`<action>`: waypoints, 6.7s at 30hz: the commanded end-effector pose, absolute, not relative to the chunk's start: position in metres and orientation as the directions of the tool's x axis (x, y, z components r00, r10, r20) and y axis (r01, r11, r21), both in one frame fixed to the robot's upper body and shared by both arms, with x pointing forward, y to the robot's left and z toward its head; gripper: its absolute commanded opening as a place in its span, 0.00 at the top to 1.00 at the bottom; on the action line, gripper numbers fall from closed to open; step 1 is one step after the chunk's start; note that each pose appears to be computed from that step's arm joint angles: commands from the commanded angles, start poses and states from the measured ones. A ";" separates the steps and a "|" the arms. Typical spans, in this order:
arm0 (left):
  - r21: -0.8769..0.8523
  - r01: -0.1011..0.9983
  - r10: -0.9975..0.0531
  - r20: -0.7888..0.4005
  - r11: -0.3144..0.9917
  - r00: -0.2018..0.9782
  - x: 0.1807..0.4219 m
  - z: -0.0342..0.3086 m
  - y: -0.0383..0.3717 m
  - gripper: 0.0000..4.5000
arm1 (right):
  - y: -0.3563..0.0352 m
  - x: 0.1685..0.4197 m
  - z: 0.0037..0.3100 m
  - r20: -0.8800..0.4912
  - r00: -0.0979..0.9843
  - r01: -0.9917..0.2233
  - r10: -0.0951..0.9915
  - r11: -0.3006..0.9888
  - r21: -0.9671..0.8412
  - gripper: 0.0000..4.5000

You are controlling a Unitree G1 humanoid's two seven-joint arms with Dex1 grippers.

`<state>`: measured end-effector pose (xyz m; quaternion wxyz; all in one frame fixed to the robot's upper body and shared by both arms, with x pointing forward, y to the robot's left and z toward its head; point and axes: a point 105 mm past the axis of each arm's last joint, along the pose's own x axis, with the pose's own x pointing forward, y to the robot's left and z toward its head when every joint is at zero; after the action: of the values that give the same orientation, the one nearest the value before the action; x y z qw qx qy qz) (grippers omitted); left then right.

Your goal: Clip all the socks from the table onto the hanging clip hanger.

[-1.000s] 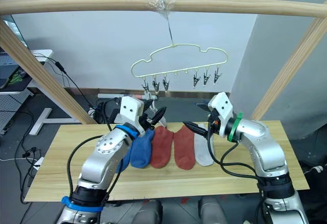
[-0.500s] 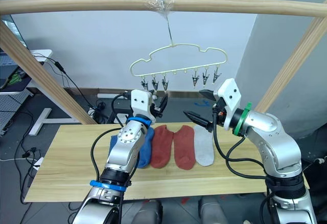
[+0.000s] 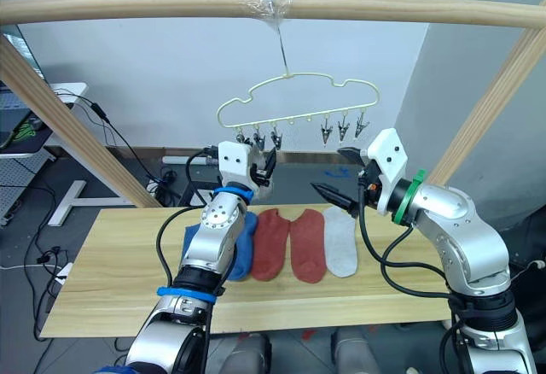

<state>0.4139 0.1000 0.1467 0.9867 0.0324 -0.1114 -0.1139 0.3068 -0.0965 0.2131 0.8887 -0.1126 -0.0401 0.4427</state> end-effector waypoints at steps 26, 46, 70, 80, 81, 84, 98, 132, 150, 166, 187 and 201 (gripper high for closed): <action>0.128 0.153 -0.188 0.344 0.980 0.920 0.426 0.186 0.105 0.37 | -0.093 0.305 0.235 0.012 0.600 -0.764 0.800 0.578 -0.287 0.00; 0.096 0.177 -0.198 0.300 0.980 0.933 0.425 0.182 0.111 1.00 | -0.097 0.312 0.207 -0.056 0.630 -0.754 0.775 0.593 -0.282 0.00; -0.365 0.518 -0.570 -0.047 0.774 0.820 0.397 0.193 0.132 1.00 | -0.109 0.381 0.001 -0.547 0.603 -0.779 0.581 0.575 -0.249 0.00; -0.343 0.513 -0.563 -0.057 0.787 0.825 0.394 0.191 0.136 1.00 | -0.135 0.367 -0.028 -0.647 0.543 -0.792 0.534 0.583 -0.183 0.59; -0.343 0.512 -0.562 -0.058 0.787 0.825 0.395 0.191 0.137 1.00 | -0.137 0.365 -0.028 -0.646 0.541 -0.798 0.539 0.572 -0.191 0.67; -0.340 0.508 -0.558 -0.062 0.791 0.827 0.396 0.190 0.138 1.00 | -0.142 0.363 -0.024 -0.626 0.553 -0.798 0.550 0.565 -0.208 0.92; -0.663 0.462 -0.641 -0.035 0.589 0.767 0.384 0.192 0.136 1.00 | -0.099 0.326 0.095 -0.263 0.629 -0.733 0.732 0.445 -0.515 1.00; -0.737 0.425 -0.650 -0.025 0.525 0.759 0.381 0.198 0.131 1.00 | -0.016 0.325 0.160 -0.053 0.628 -0.682 0.777 0.515 -0.520 1.00; -0.729 0.481 -0.667 0.046 0.486 0.744 0.369 0.211 0.138 0.04 | -0.017 0.330 0.156 -0.057 0.632 -0.687 0.773 0.524 -0.504 1.00; -0.463 0.523 -0.617 -0.068 0.715 0.784 0.328 0.206 0.160 0.00 | -0.009 0.339 0.135 -0.052 0.615 -0.770 0.787 0.584 -0.257 0.31; 0.091 0.450 -0.458 0.129 0.889 0.879 0.348 0.170 0.095 0.60 | -0.098 0.322 0.175 -0.076 0.621 -0.758 0.780 0.573 -0.311 0.00; 0.099 0.321 -0.335 0.199 0.942 0.921 0.385 0.157 0.084 0.60 | -0.096 0.315 0.223 0.038 0.605 -0.759 0.795 0.590 -0.274 0.00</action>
<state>0.3831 0.0845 0.1396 0.9819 0.0323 -0.0718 -0.1725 0.3196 -0.0951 0.2035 0.8904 -0.1126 -0.0457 0.4386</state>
